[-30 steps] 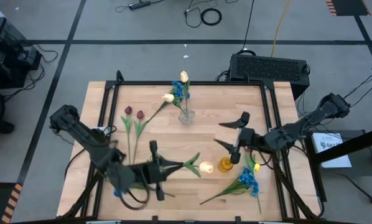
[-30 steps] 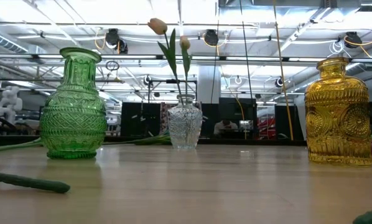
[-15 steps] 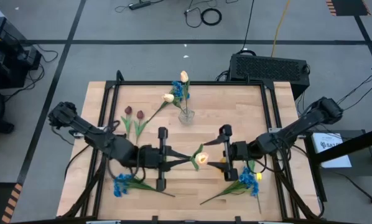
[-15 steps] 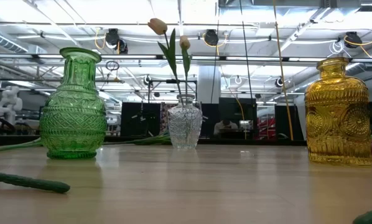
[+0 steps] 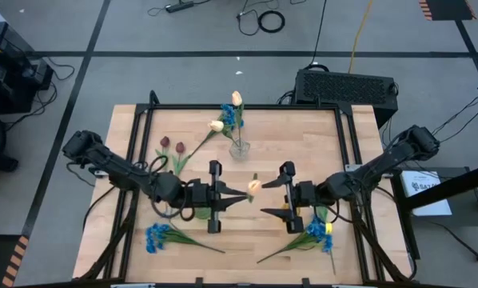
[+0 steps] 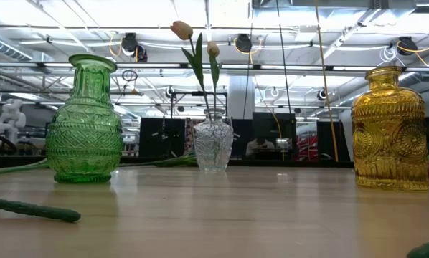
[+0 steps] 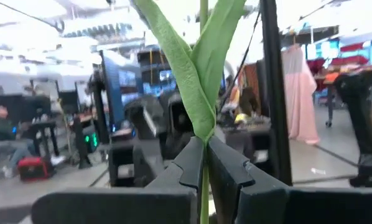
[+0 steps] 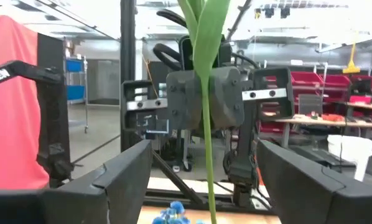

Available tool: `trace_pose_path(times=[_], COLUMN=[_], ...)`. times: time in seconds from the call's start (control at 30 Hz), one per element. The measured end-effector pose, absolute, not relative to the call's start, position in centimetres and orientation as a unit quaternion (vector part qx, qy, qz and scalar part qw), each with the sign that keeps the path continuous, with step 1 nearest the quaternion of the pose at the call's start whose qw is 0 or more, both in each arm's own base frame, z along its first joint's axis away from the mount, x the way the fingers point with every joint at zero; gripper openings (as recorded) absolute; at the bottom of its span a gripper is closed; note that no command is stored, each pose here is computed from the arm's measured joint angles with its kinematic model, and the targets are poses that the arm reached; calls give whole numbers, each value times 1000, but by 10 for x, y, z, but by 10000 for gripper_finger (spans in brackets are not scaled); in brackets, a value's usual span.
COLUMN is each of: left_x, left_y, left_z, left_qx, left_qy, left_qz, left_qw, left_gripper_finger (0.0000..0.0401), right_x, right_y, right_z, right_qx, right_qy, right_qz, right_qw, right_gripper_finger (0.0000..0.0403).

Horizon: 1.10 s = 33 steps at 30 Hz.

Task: Sort flowers into vase by color
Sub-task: Put the pink flower into the transparent vase

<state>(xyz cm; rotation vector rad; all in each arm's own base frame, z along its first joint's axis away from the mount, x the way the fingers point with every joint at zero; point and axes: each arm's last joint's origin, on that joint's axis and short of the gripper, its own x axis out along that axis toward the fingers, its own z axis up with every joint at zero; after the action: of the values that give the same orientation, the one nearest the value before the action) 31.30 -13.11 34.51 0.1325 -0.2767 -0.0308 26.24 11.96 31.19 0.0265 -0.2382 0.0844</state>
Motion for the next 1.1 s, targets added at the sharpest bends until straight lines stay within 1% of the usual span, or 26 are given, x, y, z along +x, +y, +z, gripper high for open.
trace_pose_path(times=[0.2, 0.33, 0.53, 0.63, 0.9, 1.1], left_x=[322, 330, 340, 341, 341, 341], left_y=[-126, -127, -122, -119, -119, -119], left_z=[323, 315, 305, 306, 306, 306], left_qx=[52, 50, 51, 50, 50, 51], left_qy=[-114, -123, -123, -127, -127, -125], left_qz=[-31, -28, -18, -14, -13, -13], left_qw=[992, 991, 991, 991, 991, 991], left_gripper_finger=[22, 22, 22, 22, 22, 22], right_x=[267, 269, 270, 270, 271, 271], right_y=[113, 108, 109, 109, 106, 106], right_z=[307, 303, 302, 300, 299, 299], right_qx=[23, 31, 31, 30, 32, 31], right_qy=[-93, -73, -68, -62, -54, -54], right_qz=[29, 27, 30, 36, 34, 34], right_qw=[995, 996, 997, 997, 997, 997], right_gripper_finger=[281, 281, 278, 267, 214, 184])
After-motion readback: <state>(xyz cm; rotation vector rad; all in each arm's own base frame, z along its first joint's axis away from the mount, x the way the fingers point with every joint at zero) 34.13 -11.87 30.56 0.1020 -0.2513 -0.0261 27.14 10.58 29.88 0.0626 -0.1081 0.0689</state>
